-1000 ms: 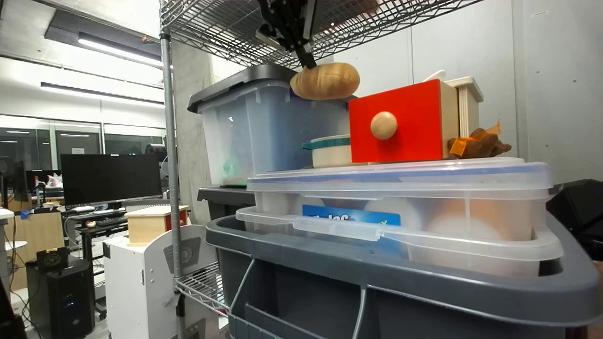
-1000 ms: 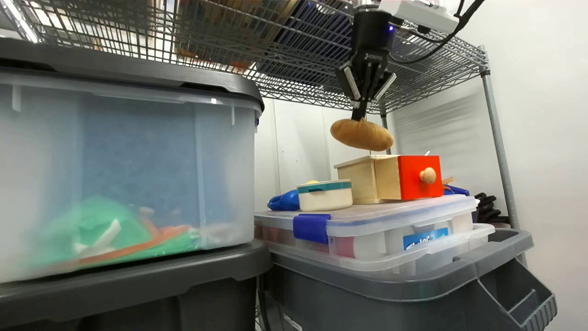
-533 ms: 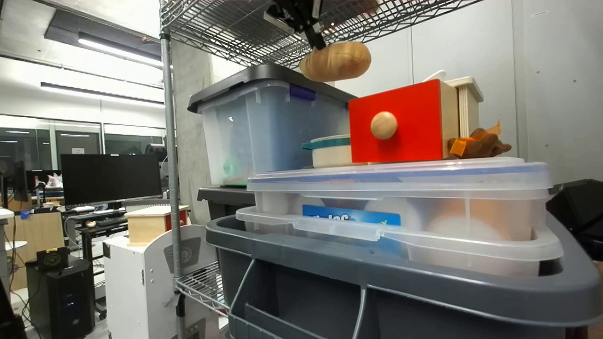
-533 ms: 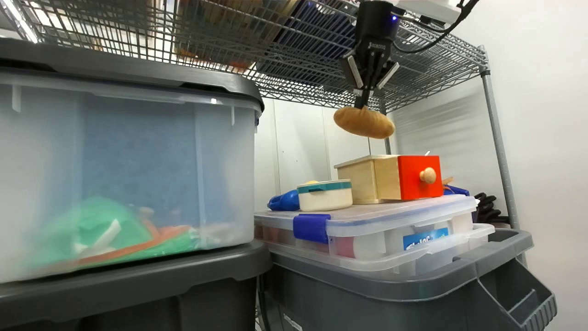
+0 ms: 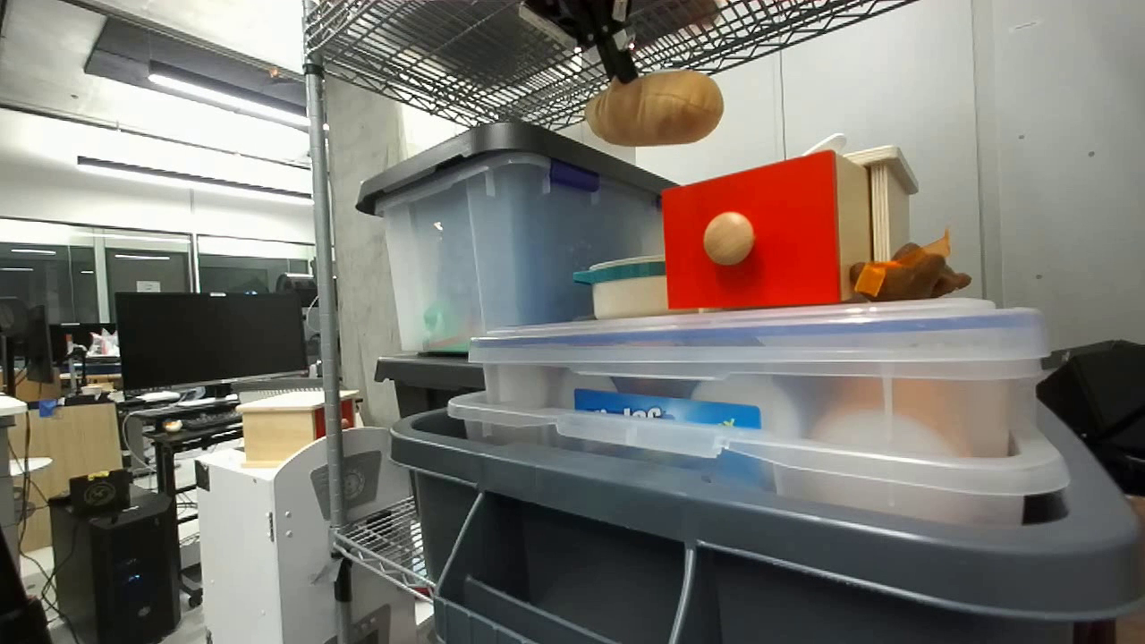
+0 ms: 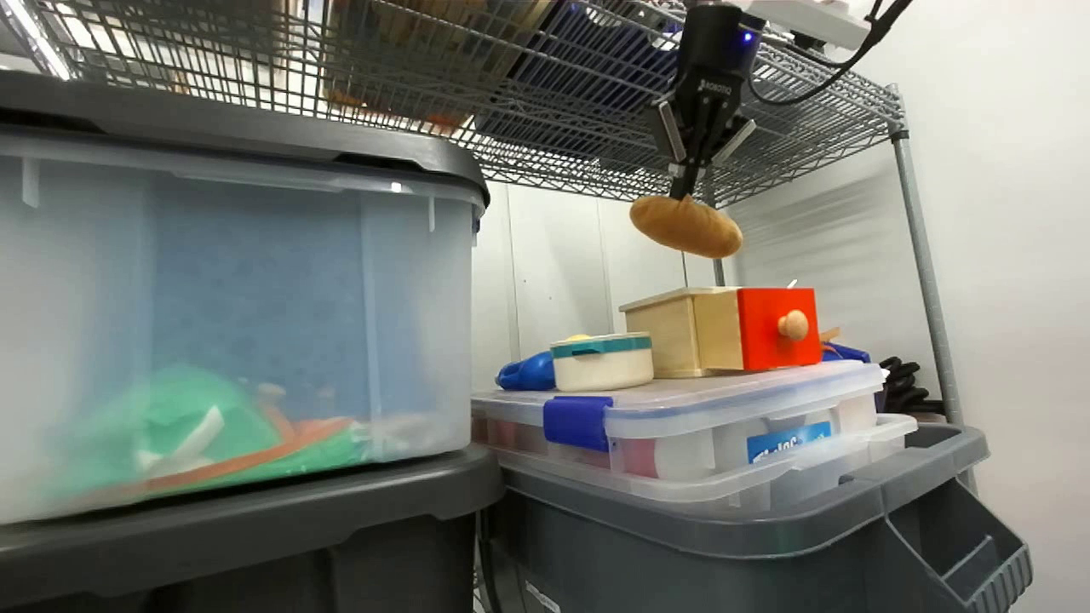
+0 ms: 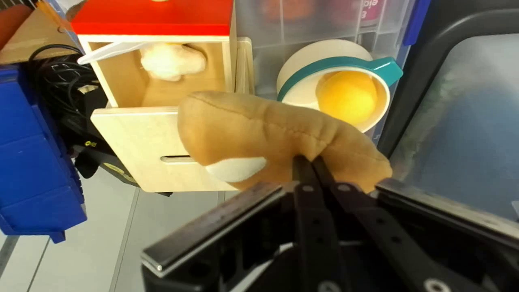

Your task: Put the bread plushy in the drawer

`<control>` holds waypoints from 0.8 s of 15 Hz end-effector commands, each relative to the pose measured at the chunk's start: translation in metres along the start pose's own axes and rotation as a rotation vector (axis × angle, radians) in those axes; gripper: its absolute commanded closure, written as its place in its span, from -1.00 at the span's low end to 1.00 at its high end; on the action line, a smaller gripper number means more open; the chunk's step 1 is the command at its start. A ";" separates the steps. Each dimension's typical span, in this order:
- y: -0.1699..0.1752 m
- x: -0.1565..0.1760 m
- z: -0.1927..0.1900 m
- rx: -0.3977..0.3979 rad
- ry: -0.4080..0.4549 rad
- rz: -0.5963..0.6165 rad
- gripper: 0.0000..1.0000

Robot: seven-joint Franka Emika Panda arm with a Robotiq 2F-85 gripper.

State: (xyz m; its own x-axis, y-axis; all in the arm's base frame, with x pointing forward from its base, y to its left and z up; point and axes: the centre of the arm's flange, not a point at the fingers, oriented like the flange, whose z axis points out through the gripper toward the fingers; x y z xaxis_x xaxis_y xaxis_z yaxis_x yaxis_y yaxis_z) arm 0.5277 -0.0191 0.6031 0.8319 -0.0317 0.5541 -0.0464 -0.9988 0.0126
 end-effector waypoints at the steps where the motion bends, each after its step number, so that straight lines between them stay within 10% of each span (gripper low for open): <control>1: 0.023 -0.002 -0.006 0.043 0.010 0.027 0.99; 12: 0.071 -0.013 0.015 0.040 -0.015 0.097 0.99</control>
State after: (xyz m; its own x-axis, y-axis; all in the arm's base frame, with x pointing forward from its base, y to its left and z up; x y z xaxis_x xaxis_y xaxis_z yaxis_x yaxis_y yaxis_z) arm 0.5229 -0.0825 0.5900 0.8355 -0.1237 0.5354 -0.1156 -0.9921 -0.0489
